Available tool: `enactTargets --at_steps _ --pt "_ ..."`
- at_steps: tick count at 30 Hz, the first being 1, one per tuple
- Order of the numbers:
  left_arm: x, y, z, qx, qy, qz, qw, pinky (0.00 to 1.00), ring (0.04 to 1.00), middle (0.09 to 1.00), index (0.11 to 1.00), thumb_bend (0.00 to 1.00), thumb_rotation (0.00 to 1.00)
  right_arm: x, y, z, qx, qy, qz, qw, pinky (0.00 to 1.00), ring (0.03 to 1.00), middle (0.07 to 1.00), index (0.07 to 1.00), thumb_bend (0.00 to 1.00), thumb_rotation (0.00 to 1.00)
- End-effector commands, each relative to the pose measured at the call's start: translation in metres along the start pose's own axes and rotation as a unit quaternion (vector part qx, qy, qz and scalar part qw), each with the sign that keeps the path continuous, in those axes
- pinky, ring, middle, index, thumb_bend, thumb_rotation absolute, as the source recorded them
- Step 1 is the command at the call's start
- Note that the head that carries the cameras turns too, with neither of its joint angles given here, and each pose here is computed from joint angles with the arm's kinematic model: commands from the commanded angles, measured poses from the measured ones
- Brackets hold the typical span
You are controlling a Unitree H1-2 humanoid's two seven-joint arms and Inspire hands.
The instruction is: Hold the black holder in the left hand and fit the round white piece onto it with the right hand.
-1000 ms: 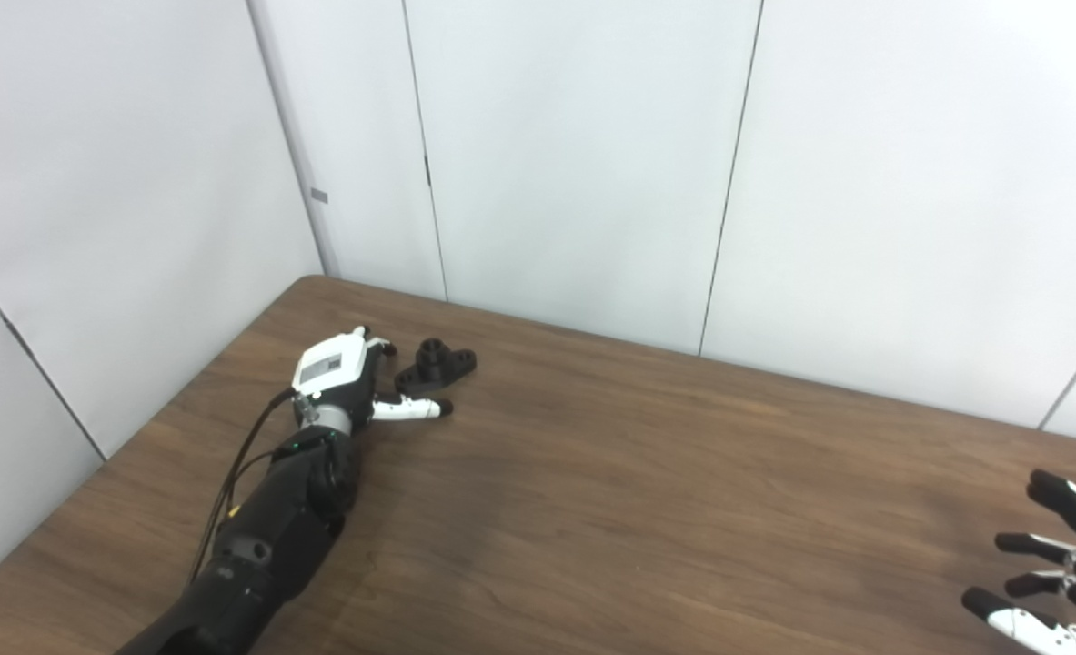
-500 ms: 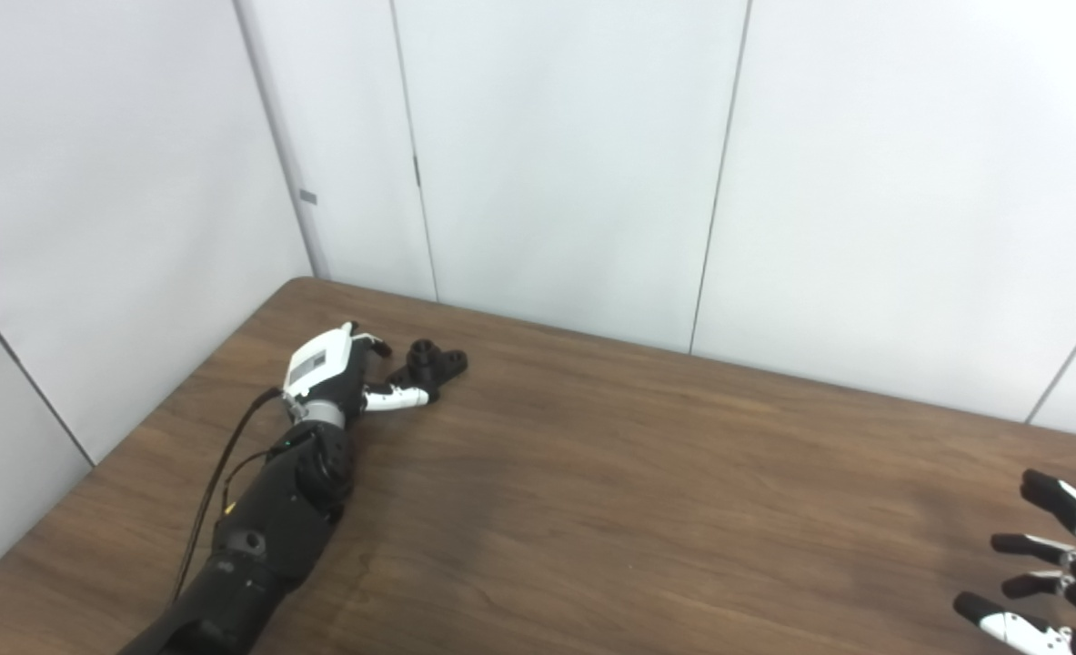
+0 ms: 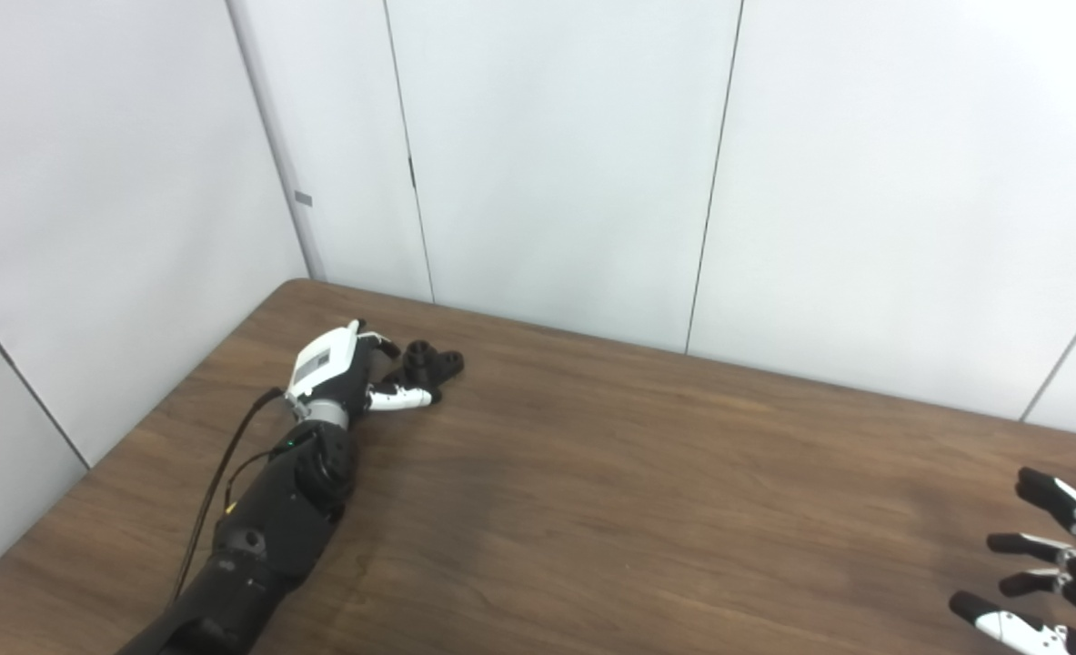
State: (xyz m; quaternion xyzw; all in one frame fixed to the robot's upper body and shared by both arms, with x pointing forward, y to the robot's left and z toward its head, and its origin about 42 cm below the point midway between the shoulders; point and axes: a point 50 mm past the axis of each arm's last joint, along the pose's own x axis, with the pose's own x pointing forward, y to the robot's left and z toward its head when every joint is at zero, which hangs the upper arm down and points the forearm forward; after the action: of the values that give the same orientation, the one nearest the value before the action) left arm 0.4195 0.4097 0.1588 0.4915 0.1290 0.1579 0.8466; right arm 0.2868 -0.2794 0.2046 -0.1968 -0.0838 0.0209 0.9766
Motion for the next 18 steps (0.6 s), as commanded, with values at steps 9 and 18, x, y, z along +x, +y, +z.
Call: enactTargets --at_steps 9,18 --pt "-0.001 -0.026 0.005 -0.008 -0.005 -0.042 0.999 0.95 1.000 1.000 0.737 0.80 0.32 0.005 -0.008 0.016 -0.001 -0.033 -0.014 0.999 0.50 0.678 0.884 0.868 0.56 0.00" --pt "0.000 -0.042 -0.003 0.049 -0.030 -0.029 0.998 1.00 0.982 0.866 0.484 0.52 0.05 0.006 -0.010 0.015 -0.001 -0.035 -0.013 0.999 0.49 0.672 0.878 0.870 0.55 0.00"
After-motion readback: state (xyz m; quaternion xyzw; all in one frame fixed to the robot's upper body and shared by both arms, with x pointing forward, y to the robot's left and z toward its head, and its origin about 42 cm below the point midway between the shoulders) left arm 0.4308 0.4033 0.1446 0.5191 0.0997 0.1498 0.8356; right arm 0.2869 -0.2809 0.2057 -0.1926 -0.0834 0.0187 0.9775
